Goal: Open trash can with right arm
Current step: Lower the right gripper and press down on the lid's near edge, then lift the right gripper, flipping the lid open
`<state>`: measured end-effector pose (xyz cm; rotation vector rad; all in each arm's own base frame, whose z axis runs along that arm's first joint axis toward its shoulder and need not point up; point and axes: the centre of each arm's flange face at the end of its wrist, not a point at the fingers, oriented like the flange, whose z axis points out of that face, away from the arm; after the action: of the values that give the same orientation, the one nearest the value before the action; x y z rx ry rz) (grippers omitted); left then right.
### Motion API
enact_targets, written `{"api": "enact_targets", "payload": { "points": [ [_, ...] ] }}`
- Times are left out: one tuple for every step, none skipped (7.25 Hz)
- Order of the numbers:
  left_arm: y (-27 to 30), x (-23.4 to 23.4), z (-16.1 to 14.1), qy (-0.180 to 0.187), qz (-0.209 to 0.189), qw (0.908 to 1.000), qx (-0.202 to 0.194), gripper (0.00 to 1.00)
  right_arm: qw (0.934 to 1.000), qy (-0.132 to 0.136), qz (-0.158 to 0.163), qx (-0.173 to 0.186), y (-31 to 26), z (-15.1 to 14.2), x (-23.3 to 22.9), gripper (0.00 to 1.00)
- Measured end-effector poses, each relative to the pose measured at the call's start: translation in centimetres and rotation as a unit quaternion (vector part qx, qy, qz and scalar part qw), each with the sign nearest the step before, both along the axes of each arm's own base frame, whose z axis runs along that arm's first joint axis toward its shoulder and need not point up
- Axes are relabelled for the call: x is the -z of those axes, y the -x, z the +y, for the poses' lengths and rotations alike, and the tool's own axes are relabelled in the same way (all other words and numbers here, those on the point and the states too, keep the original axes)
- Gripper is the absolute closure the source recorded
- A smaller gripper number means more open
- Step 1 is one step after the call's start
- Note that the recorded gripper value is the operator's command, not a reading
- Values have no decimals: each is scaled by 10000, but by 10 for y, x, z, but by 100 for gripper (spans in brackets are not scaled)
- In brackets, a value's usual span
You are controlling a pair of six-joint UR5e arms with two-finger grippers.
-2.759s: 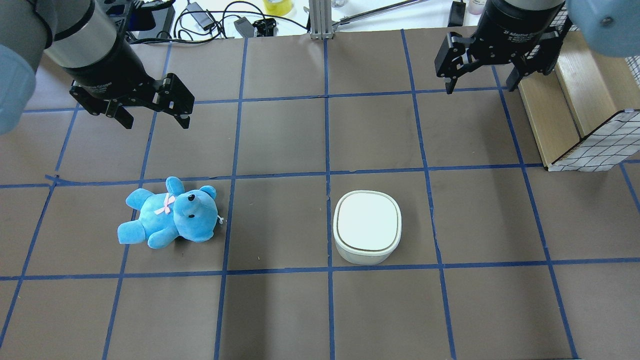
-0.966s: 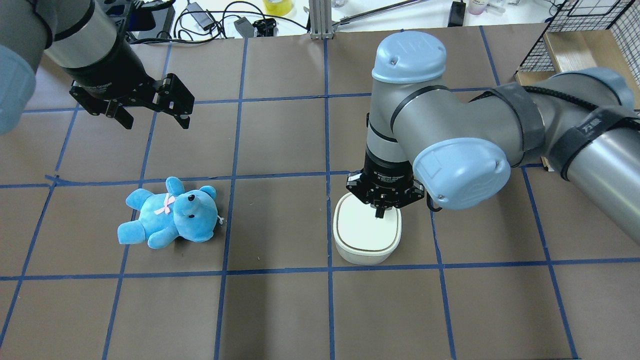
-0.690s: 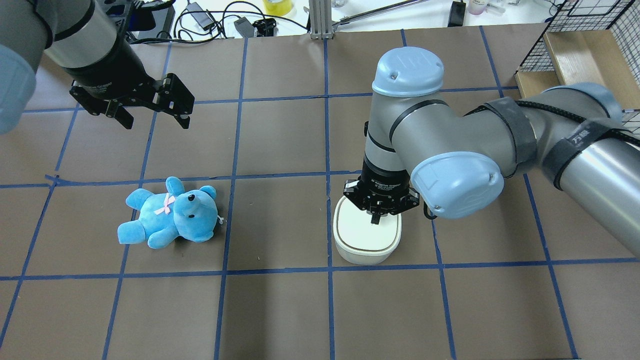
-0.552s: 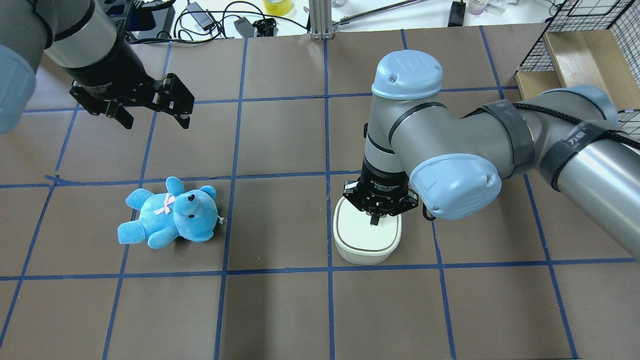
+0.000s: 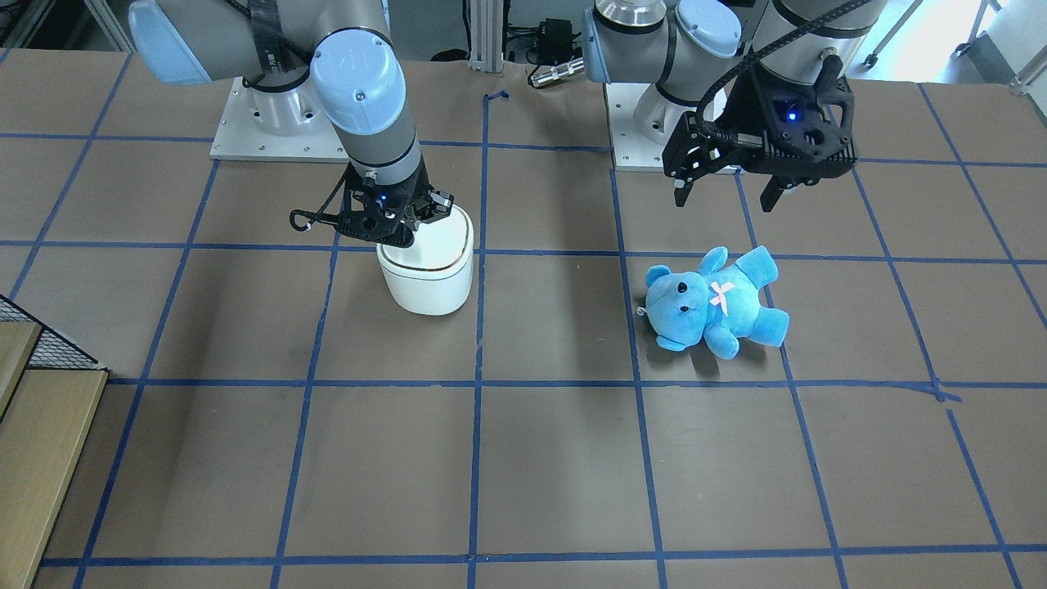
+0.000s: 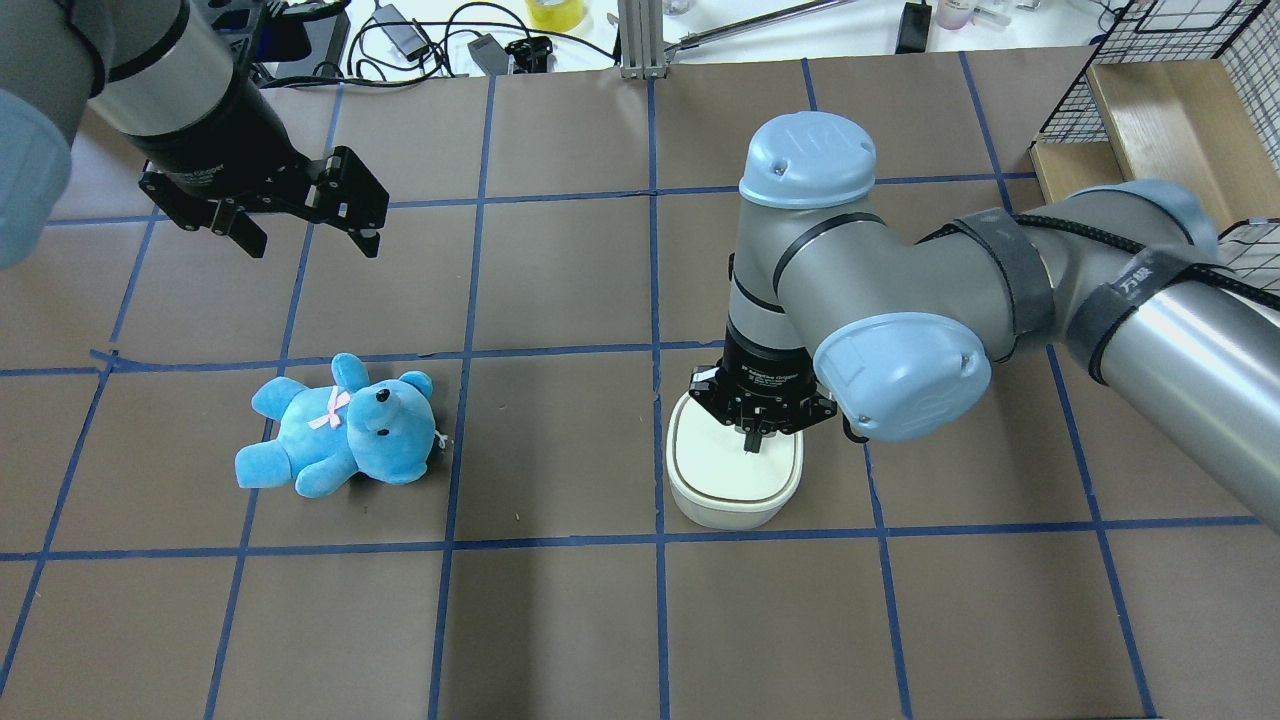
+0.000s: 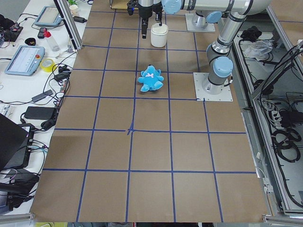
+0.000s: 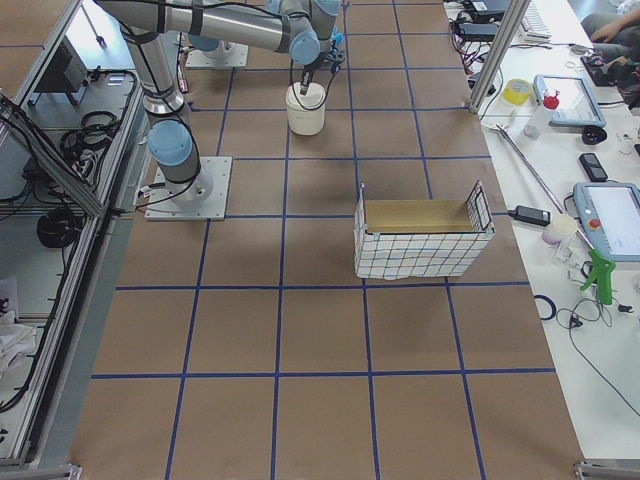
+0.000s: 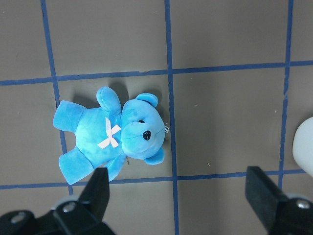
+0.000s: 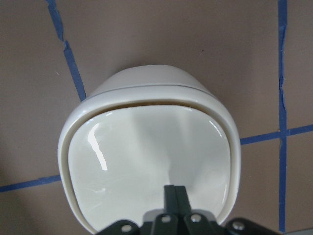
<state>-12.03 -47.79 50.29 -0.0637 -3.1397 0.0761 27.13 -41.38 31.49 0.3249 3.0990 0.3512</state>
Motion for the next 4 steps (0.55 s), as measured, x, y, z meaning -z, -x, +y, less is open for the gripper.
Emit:
{"api": "enact_targets", "payload": {
  "points": [
    [0, 0, 0, -1, 0, 10000, 0, 0, 10000, 24, 7, 36, 1, 1, 6, 100],
    [0, 0, 0, -1, 0, 10000, 0, 0, 10000, 51, 6, 65, 1, 3, 11, 100],
    [0, 0, 0, -1, 0, 10000, 0, 0, 9999, 61, 2, 81, 1, 4, 13, 100],
    [0, 0, 0, -1, 0, 10000, 0, 0, 9999, 67, -1, 96, 1, 2, 12, 100]
  ]
}}
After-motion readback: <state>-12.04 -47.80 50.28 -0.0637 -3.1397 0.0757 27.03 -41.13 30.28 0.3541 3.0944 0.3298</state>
